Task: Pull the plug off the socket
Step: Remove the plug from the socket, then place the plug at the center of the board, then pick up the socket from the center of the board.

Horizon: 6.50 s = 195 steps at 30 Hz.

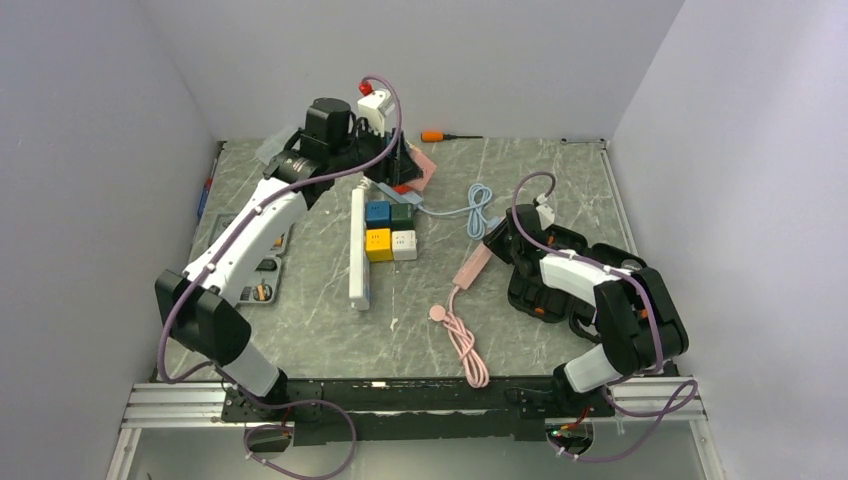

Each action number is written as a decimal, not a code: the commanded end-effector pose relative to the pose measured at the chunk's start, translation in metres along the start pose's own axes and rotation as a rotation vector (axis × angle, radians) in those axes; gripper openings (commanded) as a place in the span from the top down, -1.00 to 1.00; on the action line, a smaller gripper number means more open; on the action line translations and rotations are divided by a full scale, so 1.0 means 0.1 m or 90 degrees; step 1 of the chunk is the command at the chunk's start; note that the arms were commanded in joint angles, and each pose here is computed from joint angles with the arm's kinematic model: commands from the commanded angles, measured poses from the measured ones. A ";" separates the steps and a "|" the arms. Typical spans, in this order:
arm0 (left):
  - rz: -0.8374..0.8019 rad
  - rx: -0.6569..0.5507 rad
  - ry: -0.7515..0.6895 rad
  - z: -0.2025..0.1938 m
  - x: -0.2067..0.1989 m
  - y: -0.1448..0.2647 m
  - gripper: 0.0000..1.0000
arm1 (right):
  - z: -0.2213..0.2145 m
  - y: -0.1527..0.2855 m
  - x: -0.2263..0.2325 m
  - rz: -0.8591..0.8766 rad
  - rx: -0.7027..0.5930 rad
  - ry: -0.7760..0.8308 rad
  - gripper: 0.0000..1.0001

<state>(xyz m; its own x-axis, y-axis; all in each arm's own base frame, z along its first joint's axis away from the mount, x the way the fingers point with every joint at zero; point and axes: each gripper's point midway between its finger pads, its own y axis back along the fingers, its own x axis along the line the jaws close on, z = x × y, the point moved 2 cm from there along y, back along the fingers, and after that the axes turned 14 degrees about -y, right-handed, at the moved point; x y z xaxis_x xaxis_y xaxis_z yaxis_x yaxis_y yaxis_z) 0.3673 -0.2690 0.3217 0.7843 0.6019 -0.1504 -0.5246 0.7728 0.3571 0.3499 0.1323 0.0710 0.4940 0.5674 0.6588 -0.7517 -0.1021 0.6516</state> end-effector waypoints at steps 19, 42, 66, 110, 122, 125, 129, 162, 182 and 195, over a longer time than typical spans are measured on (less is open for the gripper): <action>-0.166 0.243 -0.170 -1.73 -0.71 -0.21 1.00 | -0.01 0.48 -0.01 0.025 0.055 0.105 -0.62; -0.197 0.346 -0.230 -2.60 -0.93 -0.45 0.97 | 0.12 0.87 -0.01 0.048 0.016 0.087 -0.59; -0.211 0.260 -0.228 -1.70 -1.00 -0.24 -0.99 | -0.15 -0.12 -0.21 -0.023 0.040 0.029 -0.73; -0.088 0.471 -0.162 -2.62 -0.66 -0.62 -0.99 | -0.01 0.49 0.04 0.045 -0.071 0.179 0.61; -0.104 0.451 -0.311 -2.82 -0.55 -0.32 -0.67 | -0.11 0.40 -0.09 0.019 -0.027 0.157 0.32; -0.145 0.450 -0.342 -2.87 -0.60 -0.20 -0.60 | -0.13 0.43 -0.17 0.014 -0.023 0.153 0.32; -0.182 0.460 -0.388 -2.97 -0.61 -0.05 -0.55 | -0.19 0.48 -0.30 0.011 -0.015 0.145 0.31; -0.166 0.329 -0.205 -1.86 -0.81 -1.34 -0.99 | 0.49 0.81 0.27 0.153 -0.054 -0.004 -0.65; -0.136 0.392 -0.185 -2.60 -0.93 -1.72 -0.99 | 0.50 1.10 0.00 0.147 -0.080 -0.035 -0.74; -0.086 0.330 -0.153 -2.01 -0.85 -1.52 0.27 | 0.40 1.00 -0.04 0.143 -0.048 -0.057 -0.75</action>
<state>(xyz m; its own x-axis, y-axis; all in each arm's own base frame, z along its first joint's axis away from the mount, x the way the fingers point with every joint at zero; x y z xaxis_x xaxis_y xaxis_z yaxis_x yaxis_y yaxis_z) 0.3145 -0.4021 0.0470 0.9316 0.3619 0.0356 -0.2338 0.5213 0.8207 0.2857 0.0820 0.1468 0.3589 0.4942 0.7919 -0.8708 -0.1282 0.4746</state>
